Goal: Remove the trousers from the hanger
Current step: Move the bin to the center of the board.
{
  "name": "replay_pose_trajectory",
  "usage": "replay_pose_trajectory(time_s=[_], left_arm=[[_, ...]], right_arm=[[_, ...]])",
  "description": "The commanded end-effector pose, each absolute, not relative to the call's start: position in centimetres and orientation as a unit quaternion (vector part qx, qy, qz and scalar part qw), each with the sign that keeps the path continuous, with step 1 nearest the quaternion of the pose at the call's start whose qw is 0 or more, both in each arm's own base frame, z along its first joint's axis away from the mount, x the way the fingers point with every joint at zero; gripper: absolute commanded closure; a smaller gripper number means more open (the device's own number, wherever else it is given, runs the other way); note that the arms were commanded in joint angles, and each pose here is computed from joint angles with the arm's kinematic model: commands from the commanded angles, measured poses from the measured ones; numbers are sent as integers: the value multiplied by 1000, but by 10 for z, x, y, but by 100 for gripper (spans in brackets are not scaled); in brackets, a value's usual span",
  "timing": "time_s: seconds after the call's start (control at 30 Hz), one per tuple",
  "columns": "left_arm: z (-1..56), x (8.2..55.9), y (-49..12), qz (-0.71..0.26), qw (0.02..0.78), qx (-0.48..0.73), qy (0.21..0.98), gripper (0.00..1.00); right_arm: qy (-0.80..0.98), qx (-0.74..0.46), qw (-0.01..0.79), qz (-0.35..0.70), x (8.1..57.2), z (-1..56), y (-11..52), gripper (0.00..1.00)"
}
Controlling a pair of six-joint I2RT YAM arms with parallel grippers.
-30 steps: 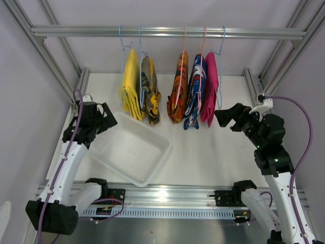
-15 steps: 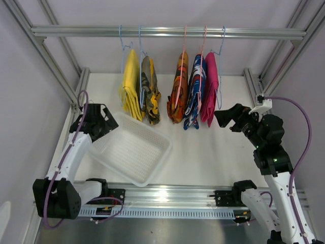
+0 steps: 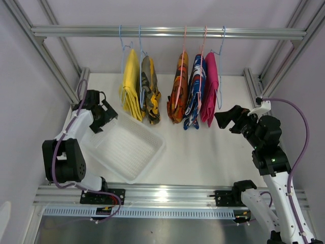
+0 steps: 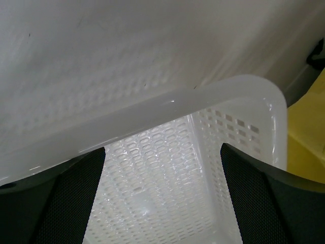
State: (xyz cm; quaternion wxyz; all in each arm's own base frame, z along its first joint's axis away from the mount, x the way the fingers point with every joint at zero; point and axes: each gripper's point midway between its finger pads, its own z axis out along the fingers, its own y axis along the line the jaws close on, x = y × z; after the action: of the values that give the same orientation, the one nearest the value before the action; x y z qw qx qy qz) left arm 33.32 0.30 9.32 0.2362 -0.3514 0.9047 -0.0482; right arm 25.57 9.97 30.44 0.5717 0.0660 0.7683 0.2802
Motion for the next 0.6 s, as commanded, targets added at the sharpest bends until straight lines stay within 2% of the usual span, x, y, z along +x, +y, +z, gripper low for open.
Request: replay_pose_trajectory(time_s=[0.0,0.27,0.57], left_arm=[[113,365,12,-46,274,-365,889,1],[114,407,26,-8,280,-355,892,1],[103,464,14,-9,293,-332,896,1]], right_arm=[[765,60,583,266,260,303,96,1],[771,67,576,264,269,294,96,1],[774,77,574,256,278,288,93,1]])
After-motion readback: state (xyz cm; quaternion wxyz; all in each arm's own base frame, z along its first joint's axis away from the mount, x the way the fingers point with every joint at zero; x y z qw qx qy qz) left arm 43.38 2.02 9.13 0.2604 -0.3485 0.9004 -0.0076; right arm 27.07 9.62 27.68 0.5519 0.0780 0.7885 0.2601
